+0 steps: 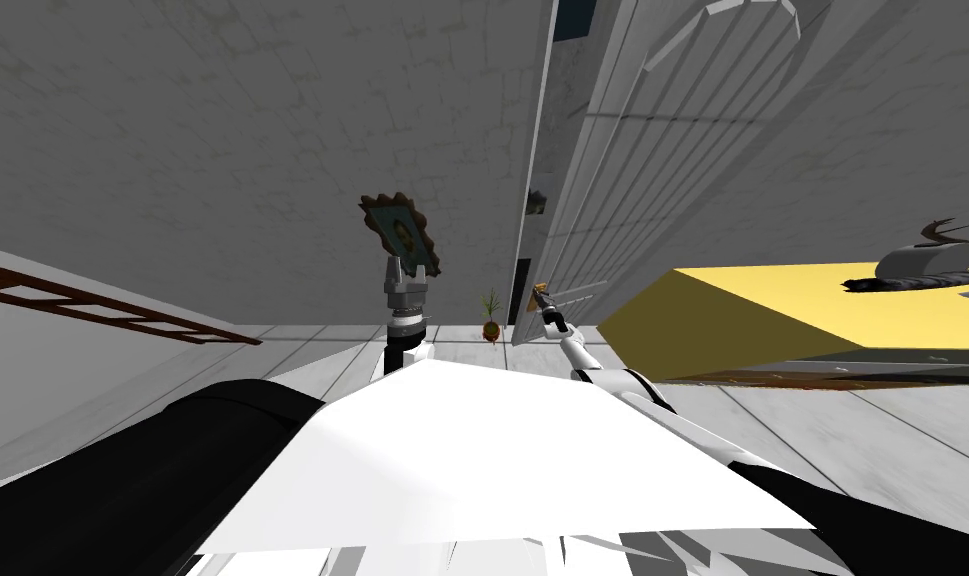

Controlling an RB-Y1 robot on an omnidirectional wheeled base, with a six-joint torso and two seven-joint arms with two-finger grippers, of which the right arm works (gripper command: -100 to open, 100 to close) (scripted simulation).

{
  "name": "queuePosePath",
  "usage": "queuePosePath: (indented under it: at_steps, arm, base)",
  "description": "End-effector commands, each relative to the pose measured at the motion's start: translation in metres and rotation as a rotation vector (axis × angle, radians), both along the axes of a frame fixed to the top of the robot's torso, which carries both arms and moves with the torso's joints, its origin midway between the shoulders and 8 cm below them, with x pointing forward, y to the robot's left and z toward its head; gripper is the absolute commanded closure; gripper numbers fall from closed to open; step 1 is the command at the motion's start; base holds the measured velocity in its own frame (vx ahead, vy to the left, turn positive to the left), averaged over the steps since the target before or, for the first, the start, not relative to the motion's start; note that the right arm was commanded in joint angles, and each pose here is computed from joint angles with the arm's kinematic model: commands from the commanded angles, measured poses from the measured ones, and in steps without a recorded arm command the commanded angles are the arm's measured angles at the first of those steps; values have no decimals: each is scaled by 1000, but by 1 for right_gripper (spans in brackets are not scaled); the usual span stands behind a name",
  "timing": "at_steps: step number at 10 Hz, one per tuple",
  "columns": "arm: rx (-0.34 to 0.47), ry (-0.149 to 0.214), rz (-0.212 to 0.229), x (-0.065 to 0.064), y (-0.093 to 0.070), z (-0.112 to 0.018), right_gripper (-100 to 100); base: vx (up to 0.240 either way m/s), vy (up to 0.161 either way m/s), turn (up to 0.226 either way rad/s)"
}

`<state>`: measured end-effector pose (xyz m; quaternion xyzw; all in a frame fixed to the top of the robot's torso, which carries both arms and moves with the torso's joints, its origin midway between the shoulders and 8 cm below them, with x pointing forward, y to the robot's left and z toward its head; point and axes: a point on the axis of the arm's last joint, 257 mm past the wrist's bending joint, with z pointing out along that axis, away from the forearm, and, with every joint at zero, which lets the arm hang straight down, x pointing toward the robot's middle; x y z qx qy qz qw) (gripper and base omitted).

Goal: Pull the door open

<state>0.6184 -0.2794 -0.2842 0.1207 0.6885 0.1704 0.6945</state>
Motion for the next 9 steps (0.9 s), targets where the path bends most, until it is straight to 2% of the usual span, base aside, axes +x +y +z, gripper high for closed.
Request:
queuePosePath:
  at_steps: [1,3,4,5,7,9]
  arm:
    - [25,24,27,-6,24,-14,100]
    - [25,24,27,-6,24,-14,100]
    - [22,47,21,-9,20,-25,100]
    - [66,26,23,-6,22,-13,100]
    - [87,27,21,-6,21,-13,100]
    - [153,31,14,-6,17,-13,100]
  base:
    - [-23,2,1]
    - [5,-1,-6]
    - [-5,5,19]
    - [-43,13,84]
    - [-72,4,58]
    - [-76,14,102]
